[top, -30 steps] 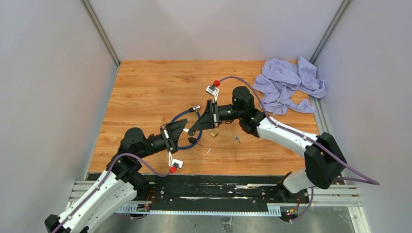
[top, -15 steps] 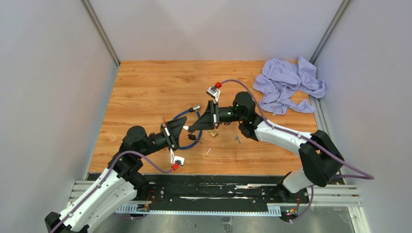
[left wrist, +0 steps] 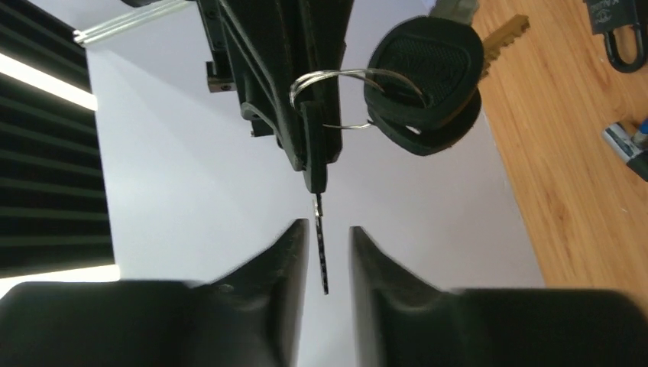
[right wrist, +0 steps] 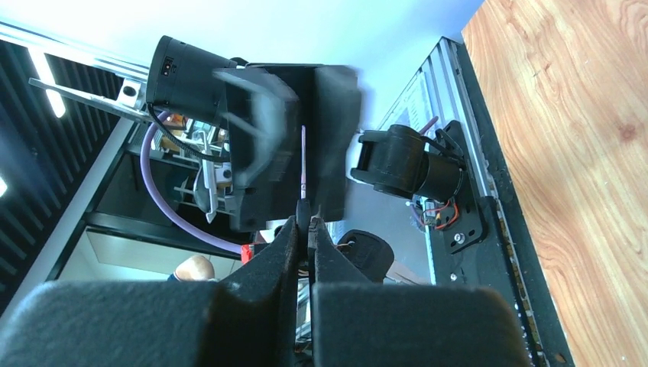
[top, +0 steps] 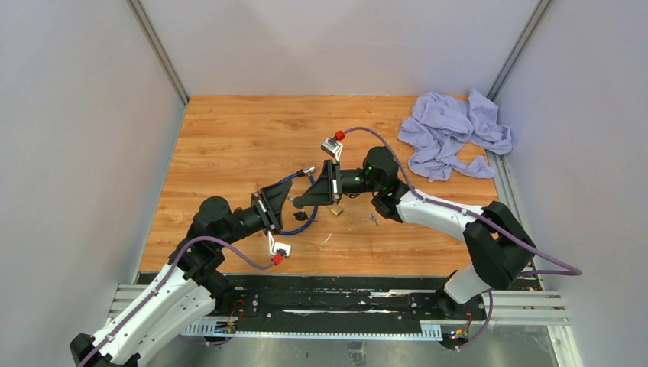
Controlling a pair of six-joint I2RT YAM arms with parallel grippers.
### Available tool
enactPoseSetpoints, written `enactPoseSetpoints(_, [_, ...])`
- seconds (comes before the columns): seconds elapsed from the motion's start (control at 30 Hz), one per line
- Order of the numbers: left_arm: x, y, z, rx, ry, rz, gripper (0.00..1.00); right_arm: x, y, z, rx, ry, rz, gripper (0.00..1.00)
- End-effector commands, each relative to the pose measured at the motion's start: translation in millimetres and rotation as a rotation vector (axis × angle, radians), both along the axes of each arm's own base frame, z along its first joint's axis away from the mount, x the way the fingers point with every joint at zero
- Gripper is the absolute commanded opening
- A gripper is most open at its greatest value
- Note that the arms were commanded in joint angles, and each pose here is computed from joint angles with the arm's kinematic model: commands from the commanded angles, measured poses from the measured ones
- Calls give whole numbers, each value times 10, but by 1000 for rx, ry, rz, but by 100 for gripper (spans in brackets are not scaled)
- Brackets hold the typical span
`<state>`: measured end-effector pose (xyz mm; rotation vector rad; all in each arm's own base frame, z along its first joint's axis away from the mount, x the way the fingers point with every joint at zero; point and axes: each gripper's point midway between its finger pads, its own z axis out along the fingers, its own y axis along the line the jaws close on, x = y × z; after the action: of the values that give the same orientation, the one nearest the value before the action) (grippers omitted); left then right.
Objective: Unlock with the key
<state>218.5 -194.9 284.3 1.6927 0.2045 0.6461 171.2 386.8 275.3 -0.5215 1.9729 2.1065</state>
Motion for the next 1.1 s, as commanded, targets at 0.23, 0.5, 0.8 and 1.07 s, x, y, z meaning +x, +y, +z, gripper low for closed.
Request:
enactPoseSetpoints(0.23, [-65, 228, -332, 4, 623, 181, 98, 166, -325, -214, -171, -39, -46, 1])
enactPoseSetpoints(0.5, [-200, 97, -396, -120, 1255, 371, 98, 233, -724, -470, -429, -168, -125, 1])
enactPoseSetpoints(0.8, [348, -367, -874, 41, 1477, 480, 98, 707, -2042, -789, -810, -107, -595, 1])
enactPoseSetpoints(1.07, [1106, -766, -1510, 230, 1337, 417, 95, 662, -2571, -788, -916, -92, -769, 1])
